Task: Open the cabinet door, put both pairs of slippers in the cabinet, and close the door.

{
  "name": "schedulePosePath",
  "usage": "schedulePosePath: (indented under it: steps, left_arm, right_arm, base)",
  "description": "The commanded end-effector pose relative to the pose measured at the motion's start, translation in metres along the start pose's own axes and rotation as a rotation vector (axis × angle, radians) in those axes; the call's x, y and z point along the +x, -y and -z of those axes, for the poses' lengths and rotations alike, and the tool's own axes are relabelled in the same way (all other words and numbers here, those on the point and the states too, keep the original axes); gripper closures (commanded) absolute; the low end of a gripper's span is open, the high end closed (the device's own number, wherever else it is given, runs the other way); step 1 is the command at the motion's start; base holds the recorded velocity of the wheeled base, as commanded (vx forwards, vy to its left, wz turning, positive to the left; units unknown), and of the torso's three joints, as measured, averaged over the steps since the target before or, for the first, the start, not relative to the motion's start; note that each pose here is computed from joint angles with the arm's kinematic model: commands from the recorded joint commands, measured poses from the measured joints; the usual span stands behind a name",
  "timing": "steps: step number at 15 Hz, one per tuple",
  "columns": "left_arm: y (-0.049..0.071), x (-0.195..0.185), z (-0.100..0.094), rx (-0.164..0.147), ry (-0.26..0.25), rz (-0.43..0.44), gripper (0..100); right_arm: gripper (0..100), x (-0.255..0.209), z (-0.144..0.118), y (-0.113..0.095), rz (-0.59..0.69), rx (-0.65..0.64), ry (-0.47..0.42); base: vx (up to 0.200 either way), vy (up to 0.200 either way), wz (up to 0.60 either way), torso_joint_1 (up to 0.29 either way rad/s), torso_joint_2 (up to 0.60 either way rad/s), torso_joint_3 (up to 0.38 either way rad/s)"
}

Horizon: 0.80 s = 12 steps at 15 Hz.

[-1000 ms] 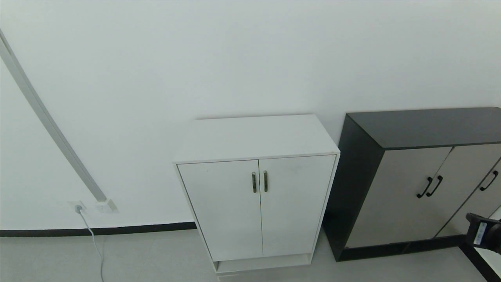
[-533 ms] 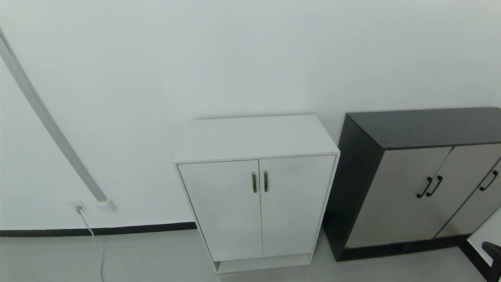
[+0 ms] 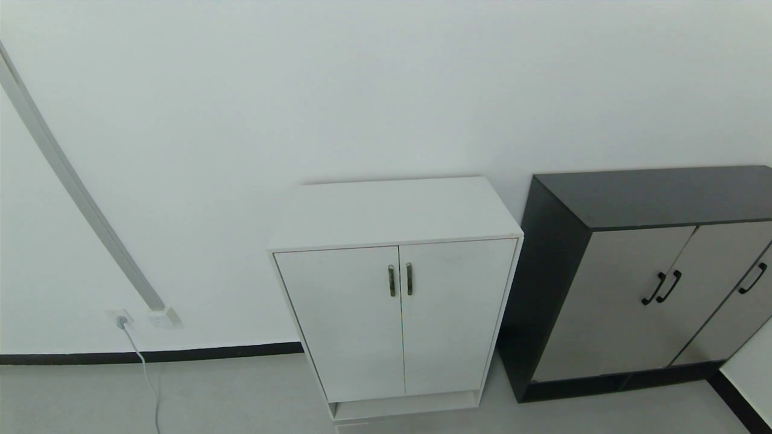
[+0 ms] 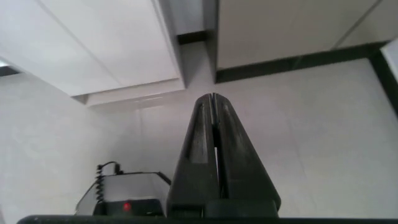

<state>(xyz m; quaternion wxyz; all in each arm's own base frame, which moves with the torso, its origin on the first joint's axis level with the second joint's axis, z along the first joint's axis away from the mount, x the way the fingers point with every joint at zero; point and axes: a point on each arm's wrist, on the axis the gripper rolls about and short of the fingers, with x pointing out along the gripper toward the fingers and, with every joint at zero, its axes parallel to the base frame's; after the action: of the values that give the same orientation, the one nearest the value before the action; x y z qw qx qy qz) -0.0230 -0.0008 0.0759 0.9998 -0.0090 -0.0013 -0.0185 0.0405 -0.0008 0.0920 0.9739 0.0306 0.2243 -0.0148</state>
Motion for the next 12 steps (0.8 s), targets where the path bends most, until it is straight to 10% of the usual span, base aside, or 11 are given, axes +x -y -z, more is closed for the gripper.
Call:
schedulePosePath:
  steps: [1,12]
  left_arm:
    - [0.0,0.0,0.0,0.0,-0.001,0.0,100]
    - [0.0,0.0,0.0,0.001,-0.001,0.001,100]
  right_arm:
    - [100,-0.013,0.011,0.0,-0.044,-0.018,0.043]
    - [100,-0.02,0.025,0.001,-0.025,-0.104,0.018]
  base:
    - [0.0,0.0,0.0,0.0,0.0,0.0]
    - [0.0,0.0,0.0,0.0,0.0,0.0]
